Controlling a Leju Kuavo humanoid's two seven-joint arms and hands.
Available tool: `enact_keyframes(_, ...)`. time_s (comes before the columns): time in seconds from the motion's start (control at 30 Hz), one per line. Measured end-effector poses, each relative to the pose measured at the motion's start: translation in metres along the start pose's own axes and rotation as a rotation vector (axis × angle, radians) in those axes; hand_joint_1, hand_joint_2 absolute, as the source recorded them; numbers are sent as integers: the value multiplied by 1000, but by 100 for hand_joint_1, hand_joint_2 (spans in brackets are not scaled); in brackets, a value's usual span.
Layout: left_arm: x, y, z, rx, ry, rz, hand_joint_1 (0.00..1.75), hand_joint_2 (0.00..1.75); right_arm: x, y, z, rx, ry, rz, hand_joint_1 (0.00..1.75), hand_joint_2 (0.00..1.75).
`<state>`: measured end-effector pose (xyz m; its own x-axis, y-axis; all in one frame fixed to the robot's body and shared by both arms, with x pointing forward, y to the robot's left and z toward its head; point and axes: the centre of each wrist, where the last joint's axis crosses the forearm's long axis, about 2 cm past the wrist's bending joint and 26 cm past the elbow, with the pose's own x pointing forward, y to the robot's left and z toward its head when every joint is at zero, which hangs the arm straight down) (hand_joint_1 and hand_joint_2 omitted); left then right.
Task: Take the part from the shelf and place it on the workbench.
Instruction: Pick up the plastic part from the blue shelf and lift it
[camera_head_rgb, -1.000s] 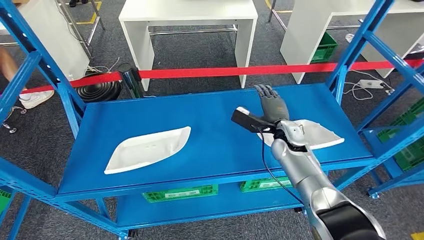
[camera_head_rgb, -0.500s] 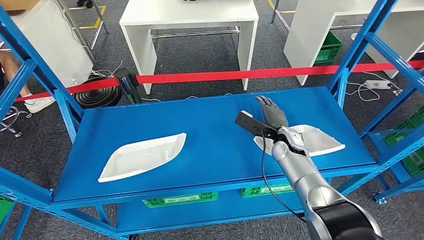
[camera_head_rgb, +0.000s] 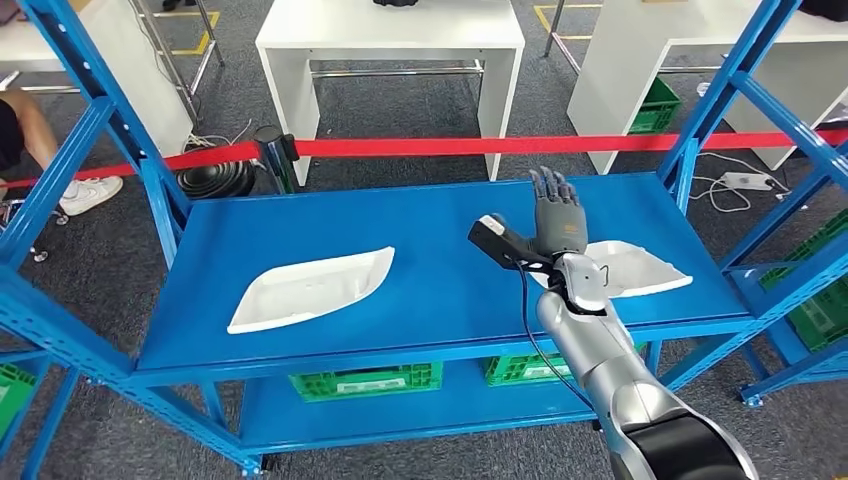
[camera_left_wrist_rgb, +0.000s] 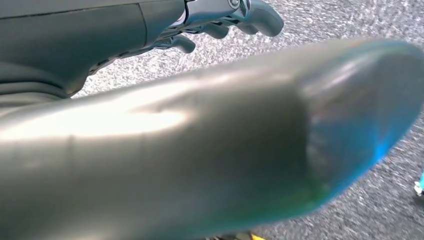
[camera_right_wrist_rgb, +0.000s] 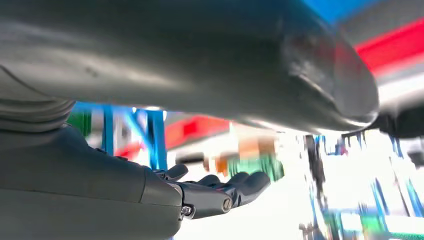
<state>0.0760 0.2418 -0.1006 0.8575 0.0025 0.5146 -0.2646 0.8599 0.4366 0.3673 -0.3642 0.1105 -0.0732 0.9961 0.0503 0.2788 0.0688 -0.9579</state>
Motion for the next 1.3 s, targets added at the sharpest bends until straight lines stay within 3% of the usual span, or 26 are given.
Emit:
enact_keyframes(0.4,-1,-4,3,-6,-1,9,0,0,4,-38,-21,-134,-75,51,0,0)
enact_keyframes(0.77,-2,-2,2,-5,-32,3,0,0,10,-25,-3,-24,-111,-78,0,0)
enact_keyframes(1.23,-2,-2,2,-8,-24,4,0,0,10,-25,-3,53,-97,-166,0,0)
enact_keyframes(1.3,-2,-2,2,-9,-23,5,0,0,10,-25,-3,73,-98,-180,0,87)
